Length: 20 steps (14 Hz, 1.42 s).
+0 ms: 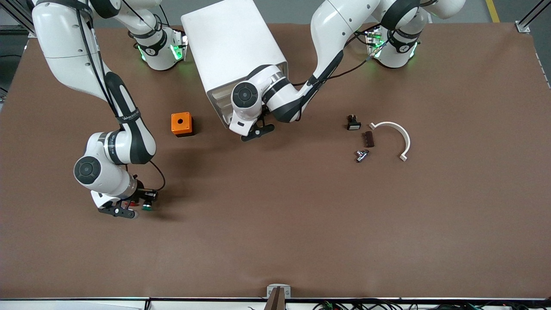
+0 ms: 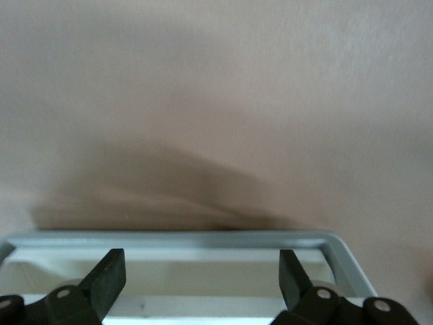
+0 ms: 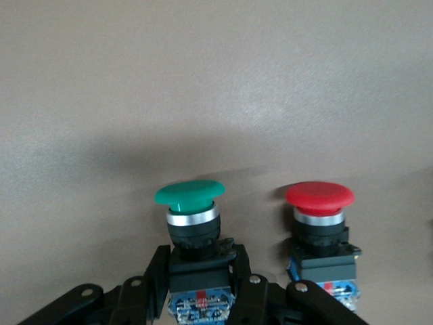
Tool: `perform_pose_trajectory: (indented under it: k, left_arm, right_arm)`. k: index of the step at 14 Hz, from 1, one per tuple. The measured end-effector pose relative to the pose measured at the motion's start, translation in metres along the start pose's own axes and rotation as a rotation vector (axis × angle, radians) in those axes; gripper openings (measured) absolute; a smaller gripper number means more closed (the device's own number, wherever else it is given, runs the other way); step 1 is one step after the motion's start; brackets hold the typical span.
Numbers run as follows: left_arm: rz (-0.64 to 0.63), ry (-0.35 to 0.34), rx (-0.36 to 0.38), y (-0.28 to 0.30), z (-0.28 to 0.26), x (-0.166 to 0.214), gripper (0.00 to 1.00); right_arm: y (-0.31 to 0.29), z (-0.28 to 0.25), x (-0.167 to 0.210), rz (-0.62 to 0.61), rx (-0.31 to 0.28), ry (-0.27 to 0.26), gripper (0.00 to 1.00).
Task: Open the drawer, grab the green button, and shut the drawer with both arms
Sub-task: 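Carry the green button beside the red button while the left gripper closes the drawer, then set down the green button with the right gripper while the left gripper withdraws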
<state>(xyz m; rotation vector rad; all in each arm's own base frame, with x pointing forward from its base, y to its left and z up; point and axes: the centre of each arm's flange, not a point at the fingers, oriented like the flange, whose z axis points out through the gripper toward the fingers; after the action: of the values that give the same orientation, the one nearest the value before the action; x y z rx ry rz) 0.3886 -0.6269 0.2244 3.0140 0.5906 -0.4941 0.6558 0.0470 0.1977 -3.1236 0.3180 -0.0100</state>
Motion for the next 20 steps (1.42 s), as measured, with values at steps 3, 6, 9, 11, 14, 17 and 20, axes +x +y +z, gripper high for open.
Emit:
perform_pose_trajectory:
  k: [3, 6, 9, 11, 14, 17, 20]
  left_arm:
    - [-0.015, -0.043, -0.008, 0.001, 0.003, -0.008, 1.0]
    - [-0.034, -0.077, -0.018, 0.002, 0.003, -0.011, 1.0]
    - [-0.043, -0.085, -0.019, 0.001, 0.004, -0.009, 1.0]
    - [-0.046, -0.088, -0.022, 0.001, 0.003, -0.008, 1.0]
    - [-0.062, -0.084, -0.04, 0.001, -0.004, 0.004, 1.0]
    - [-0.116, -0.077, -0.078, -0.006, -0.028, 0.045, 1.0]
    - [-0.175, -0.061, -0.122, -0.021, -0.061, 0.092, 1.0]
  right_arm:
    - [-0.02, 0.007, -0.012, 0.002, 0.016, -0.009, 0.41]
    - [-0.04, 0.01, -0.022, 0.006, 0.02, -0.009, 0.41]
    - [-0.04, 0.011, -0.025, 0.009, 0.02, -0.006, 0.41]
    - [-0.038, 0.01, -0.03, 0.011, 0.018, -0.013, 0.41]
    - [-0.035, 0.008, -0.038, 0.012, 0.016, -0.022, 0.41]
    - [-0.033, 0.006, -0.041, 0.013, 0.016, -0.025, 0.41]
    - [-0.033, 0.006, -0.042, 0.014, 0.015, -0.025, 0.41]
